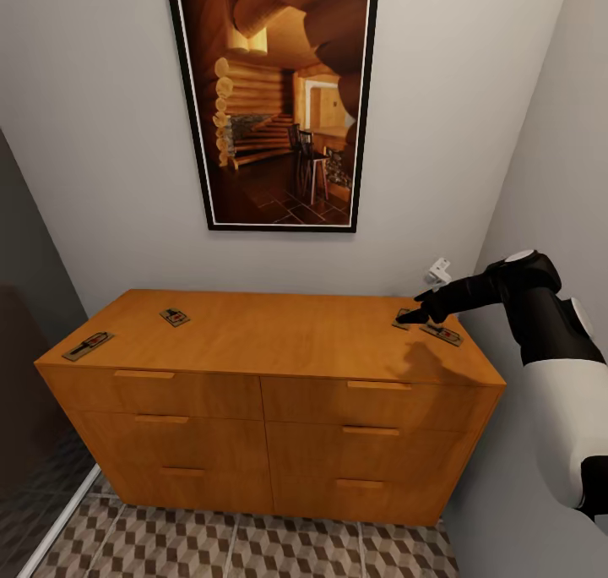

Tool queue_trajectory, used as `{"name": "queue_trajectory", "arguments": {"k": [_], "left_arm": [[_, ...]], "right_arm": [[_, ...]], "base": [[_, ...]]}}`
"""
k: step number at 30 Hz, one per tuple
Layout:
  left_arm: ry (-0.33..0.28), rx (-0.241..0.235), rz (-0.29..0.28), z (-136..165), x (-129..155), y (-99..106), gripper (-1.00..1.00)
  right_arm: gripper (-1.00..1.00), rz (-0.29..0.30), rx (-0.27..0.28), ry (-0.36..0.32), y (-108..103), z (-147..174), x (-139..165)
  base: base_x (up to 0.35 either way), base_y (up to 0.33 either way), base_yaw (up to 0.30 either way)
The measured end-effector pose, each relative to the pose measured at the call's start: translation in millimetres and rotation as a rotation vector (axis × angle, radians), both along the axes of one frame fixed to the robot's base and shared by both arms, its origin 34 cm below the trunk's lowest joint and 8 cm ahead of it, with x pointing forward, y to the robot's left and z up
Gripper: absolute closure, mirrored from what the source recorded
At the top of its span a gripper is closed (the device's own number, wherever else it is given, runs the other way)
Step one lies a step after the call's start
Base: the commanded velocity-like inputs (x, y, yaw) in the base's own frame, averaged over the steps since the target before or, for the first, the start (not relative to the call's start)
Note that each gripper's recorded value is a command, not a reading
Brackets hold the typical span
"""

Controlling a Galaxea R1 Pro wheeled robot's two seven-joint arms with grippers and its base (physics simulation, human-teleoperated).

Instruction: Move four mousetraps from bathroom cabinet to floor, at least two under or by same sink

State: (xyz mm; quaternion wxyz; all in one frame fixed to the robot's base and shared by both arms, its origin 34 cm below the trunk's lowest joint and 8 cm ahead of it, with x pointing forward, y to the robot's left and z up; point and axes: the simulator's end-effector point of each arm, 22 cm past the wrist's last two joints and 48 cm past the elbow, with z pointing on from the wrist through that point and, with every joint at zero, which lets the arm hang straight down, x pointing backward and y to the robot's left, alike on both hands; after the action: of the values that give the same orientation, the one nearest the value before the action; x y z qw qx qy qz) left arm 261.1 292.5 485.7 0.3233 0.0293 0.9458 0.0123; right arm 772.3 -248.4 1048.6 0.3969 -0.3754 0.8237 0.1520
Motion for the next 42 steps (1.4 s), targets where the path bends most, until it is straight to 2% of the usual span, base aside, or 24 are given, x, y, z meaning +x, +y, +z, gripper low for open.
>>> {"name": "queue_trajectory", "arguments": {"k": [7,10,15,16,21,32,42], "left_arm": [[0.0,0.0,0.0,0,0,0,-1.0],[0.0,0.0,0.0,0,0,0,-1.0],[0.0,0.0,0.0,0,0,0,-1.0],[0.0,0.0,0.0,0,0,0,-1.0],[0.0,0.0,0.0,0,0,0,-1.0],[0.0,0.0,0.0,0,0,0,-1.0],[0.0,0.0,0.0,0,0,0,-1.0]], "right_arm": [[-1.0,-0.004,-0.01,0.003,-2,-2,0],[-1.0,-0.023,-0.04,0.011,-7,-6,2],[-1.0,-0.098,-0.176,0.044,-33,-24,5],[-1.0,-0.122,-0.225,0.054,-42,-29,5],[-1.0,-0.153,-0.29,0.066,-55,-35,6],[-1.0,-0.167,-0.328,0.074,-62,-38,5],[-1.0,-0.165,-0.329,0.092,-62,-43,4]], "base": [[0.0,0.0,0.0],[0.0,0.0,0.0],[0.0,0.0,0.0],[0.0,0.0,0.0],[0.0,0.0,0.0],[0.0,0.0,0.0],[0.0,0.0,0.0]]}}
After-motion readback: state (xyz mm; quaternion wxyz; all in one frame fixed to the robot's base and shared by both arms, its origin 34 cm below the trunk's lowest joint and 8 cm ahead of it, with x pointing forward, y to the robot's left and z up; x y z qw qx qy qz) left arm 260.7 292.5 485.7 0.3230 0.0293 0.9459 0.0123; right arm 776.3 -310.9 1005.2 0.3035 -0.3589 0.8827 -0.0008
